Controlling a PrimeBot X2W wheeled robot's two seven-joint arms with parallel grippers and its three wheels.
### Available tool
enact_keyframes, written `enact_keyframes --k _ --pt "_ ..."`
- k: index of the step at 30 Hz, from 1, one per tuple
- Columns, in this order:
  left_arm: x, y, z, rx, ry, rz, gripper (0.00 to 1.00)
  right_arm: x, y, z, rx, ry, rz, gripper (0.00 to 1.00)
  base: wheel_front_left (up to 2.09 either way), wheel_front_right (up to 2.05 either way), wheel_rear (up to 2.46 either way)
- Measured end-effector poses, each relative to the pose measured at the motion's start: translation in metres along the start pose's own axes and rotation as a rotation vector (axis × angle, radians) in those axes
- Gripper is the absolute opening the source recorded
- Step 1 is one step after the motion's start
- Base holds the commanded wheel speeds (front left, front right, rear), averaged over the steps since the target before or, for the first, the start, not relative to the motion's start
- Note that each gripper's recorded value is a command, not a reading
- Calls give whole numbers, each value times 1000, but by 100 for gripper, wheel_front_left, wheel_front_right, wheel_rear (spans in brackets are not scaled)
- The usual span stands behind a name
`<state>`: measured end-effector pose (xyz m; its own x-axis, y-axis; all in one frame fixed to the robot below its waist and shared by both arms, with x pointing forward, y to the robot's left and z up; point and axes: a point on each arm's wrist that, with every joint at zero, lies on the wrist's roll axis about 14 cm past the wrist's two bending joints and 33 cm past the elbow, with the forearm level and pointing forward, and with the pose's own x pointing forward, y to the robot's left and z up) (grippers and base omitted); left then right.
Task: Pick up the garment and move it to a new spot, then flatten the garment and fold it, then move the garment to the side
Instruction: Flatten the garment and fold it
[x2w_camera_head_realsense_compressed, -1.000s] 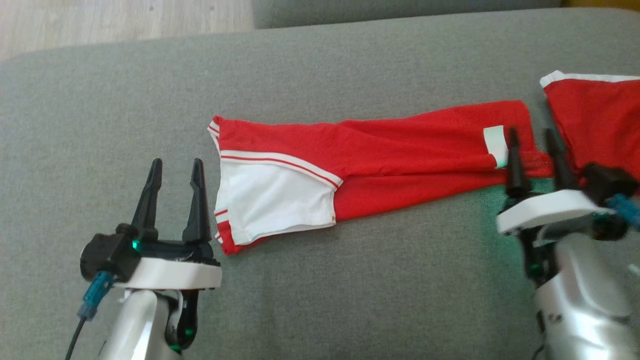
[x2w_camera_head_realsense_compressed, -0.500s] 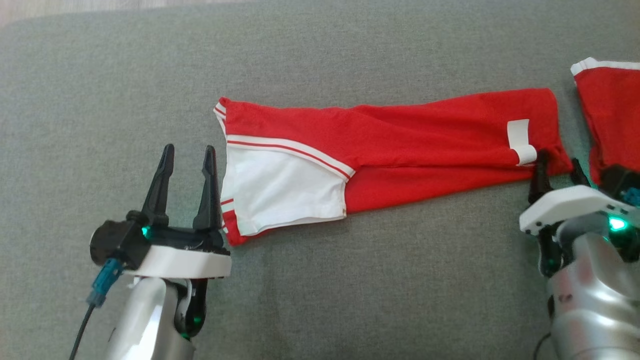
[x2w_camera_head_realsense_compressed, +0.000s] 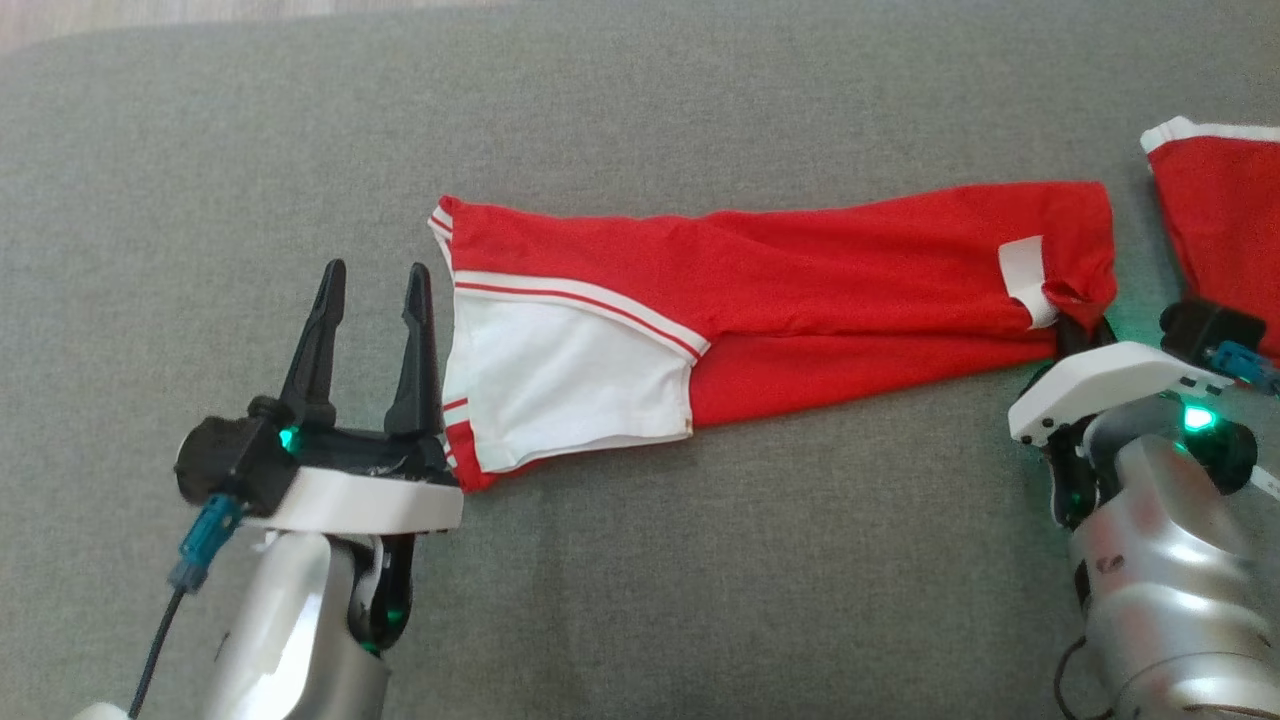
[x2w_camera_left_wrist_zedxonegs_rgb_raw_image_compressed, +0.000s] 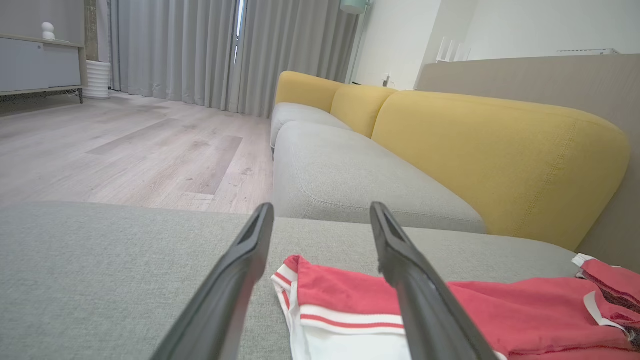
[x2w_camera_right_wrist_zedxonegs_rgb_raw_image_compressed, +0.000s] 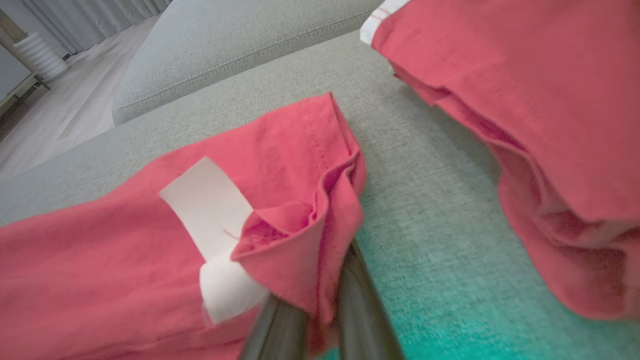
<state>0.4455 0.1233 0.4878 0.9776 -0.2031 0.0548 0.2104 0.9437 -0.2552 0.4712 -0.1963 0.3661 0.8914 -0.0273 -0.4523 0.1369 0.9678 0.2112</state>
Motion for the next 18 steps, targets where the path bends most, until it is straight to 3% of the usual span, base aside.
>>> enact_keyframes --k 6,12,18 --pt "-2 -4 12 5 -28 -8 100 -7 -9 20 12 -62 -23 0 0 0 0" --pt "-10 -8 19 7 -45 -12 100 -21 -47 63 -35 -196 -103 0 0 0 0" --pt "-17 -11 21 6 -48 -14 100 -27 -23 84 -47 -266 -54 0 0 0 0"
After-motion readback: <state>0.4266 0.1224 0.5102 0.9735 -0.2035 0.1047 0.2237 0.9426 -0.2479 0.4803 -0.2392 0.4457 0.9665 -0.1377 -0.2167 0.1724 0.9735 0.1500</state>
